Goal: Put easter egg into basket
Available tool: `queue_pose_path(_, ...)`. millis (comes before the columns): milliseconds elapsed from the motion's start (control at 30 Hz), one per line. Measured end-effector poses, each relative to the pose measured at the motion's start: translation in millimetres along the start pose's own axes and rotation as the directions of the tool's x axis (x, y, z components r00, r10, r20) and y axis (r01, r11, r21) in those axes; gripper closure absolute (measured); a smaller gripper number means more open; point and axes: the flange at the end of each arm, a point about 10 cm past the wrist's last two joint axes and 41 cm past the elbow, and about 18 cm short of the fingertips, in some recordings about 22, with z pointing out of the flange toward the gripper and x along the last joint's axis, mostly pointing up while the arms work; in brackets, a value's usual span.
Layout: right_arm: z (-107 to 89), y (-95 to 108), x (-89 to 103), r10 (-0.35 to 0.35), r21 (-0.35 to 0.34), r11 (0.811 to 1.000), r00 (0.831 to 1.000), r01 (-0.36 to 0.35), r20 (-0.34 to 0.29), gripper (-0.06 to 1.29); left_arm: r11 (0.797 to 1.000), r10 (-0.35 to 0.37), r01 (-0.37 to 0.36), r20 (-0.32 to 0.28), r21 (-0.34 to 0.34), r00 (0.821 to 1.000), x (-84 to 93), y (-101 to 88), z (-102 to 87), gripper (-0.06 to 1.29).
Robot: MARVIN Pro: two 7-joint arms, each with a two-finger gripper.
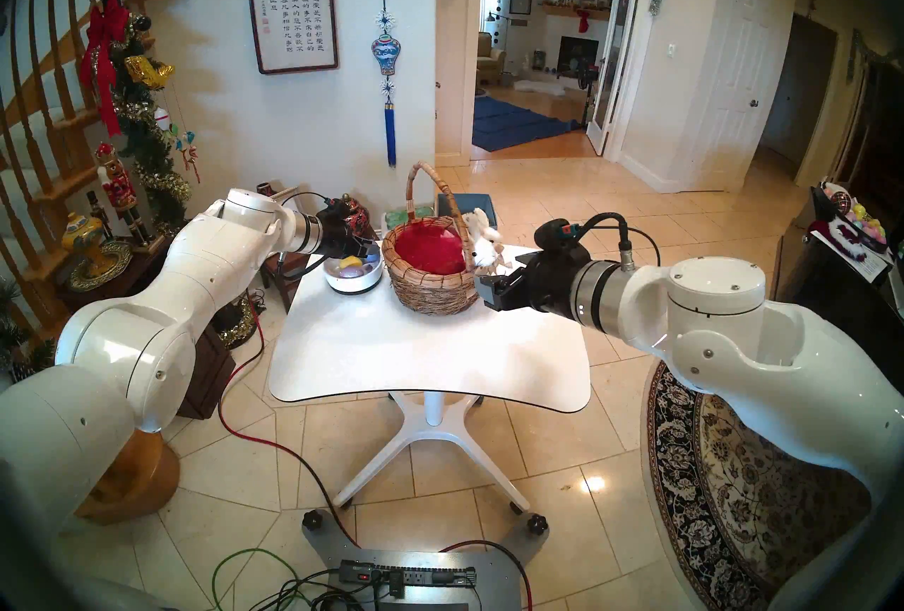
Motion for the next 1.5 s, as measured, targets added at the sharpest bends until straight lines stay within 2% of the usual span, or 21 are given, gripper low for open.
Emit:
queue_pose_path(333, 0.0, 0, 0.0, 0.000, 0.000, 1.000, 1.000, 0.000, 0.000, 0.01, 1.000, 0.001, -0.001, 0.005, 0.005, 1.000, -2.8, -2.5, -4.6, 0.52)
queue_pose_path(467, 0.0, 0, 0.0, 0.000, 0.000, 1.000, 1.000, 0.000, 0.000, 0.01, 1.000, -0.003, 0.003, 0.002, 0.008, 1.000, -2.6, -3.3, -7.4, 0.64)
queue_pose_path(633, 0.0, 0, 0.0, 0.000, 0.000, 1.000, 1.000, 0.000, 0.000, 0.01, 1.000, -0.013, 0.013, -0.018, 0.005, 1.000, 1.5, -4.3, -12.2, 0.66)
queue_pose_path(900, 0.0, 0, 0.0, 0.000, 0.000, 1.000, 1.000, 0.000, 0.000, 0.01, 0.999, -0.020, 0.016, -0.101, -0.039, 0.995, 22.9, -0.7, -28.2, 0.69)
queue_pose_path(1167, 0.0, 0, 0.0, 0.000, 0.000, 1.000, 1.000, 0.000, 0.000, 0.01, 0.995, -0.001, -0.018, -0.187, -0.096, 0.982, 48.0, 8.9, -50.5, 0.69)
queue_pose_path(1500, 0.0, 0, -0.1, 0.000, 0.000, 1.000, 1.000, 0.000, 0.000, 0.01, 0.986, 0.014, -0.051, -0.224, -0.160, 0.975, 55.1, 27.7, -66.1, 0.69)
